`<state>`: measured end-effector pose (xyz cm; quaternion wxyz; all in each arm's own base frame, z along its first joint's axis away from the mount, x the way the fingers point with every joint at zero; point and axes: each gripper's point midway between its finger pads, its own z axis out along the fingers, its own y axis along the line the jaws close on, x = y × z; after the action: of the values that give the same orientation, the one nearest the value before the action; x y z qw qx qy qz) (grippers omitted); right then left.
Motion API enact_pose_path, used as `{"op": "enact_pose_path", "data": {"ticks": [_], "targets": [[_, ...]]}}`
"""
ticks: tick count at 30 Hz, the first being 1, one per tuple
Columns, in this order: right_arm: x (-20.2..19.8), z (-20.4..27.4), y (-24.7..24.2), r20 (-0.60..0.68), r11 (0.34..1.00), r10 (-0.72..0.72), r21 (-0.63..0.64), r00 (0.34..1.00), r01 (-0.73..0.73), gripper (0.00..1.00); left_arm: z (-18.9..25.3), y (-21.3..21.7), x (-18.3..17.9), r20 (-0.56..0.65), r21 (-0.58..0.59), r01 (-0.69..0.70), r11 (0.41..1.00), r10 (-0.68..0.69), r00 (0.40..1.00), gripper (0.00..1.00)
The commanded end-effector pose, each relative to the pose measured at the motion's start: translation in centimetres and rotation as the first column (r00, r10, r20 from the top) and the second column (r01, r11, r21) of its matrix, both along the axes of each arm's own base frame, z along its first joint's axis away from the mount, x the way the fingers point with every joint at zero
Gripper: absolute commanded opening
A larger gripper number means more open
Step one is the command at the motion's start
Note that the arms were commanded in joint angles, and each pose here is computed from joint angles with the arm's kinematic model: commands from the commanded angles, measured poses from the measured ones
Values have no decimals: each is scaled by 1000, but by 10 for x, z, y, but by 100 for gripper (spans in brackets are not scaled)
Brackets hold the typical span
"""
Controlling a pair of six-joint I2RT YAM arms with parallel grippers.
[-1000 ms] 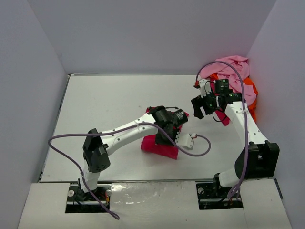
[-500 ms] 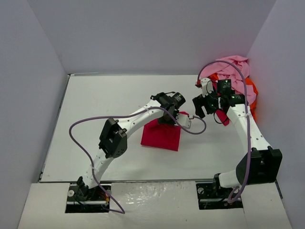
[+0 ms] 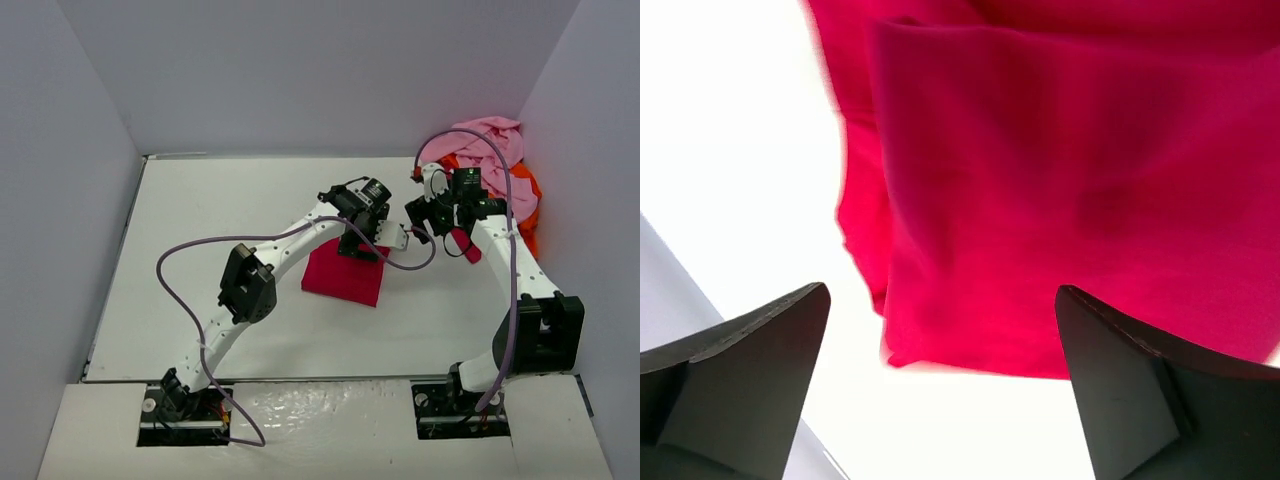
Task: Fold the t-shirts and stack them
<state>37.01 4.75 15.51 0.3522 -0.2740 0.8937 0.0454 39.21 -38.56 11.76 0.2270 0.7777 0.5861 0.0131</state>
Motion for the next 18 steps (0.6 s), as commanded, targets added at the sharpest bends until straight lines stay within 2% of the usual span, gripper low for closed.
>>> {"op": "enact_pose_path", "data": {"ticks": [1,5,7,8,9,10,11,12,13,15,17,18], "targets": [[3,3,8,8,1000,16,15,1000,-16,73,90,-19,75,215,-345,-175,922,260,941,97],[8,29,0,80,1000,-17,-12,997,18,74,136,-2,88,225,-454,-241,858,372,900,97],[7,44,0,119,1000,-18,-9,993,19,71,137,8,80,174,-450,-257,855,366,914,97],[6,53,2,141,1000,-10,0,990,10,65,135,14,75,149,-441,-268,857,364,920,97],[3,61,7,163,1000,14,17,987,-17,43,130,21,70,132,-420,-277,864,360,924,96],[2,66,11,175,999,31,31,984,-37,25,125,28,68,108,-410,-291,865,362,926,85],[-1,72,19,185,996,57,61,981,-70,15,125,36,67,95,-411,-306,859,374,923,63],[-3,74,24,185,993,72,77,980,-88,5,115,46,71,74,-398,-346,850,405,911,51],[-3,75,29,182,991,84,91,980,-102,0,108,56,73,41,-394,-385,835,434,900,43],[-5,79,38,174,984,107,119,979,-129,1,103,73,72,-47,-407,-453,793,477,878,34],[-2,85,43,173,982,106,135,979,-131,20,104,83,65,-175,-429,-515,742,491,853,46],[2,87,44,170,982,106,137,980,-130,26,112,100,69,-210,-450,-549,705,514,832,49]]}}
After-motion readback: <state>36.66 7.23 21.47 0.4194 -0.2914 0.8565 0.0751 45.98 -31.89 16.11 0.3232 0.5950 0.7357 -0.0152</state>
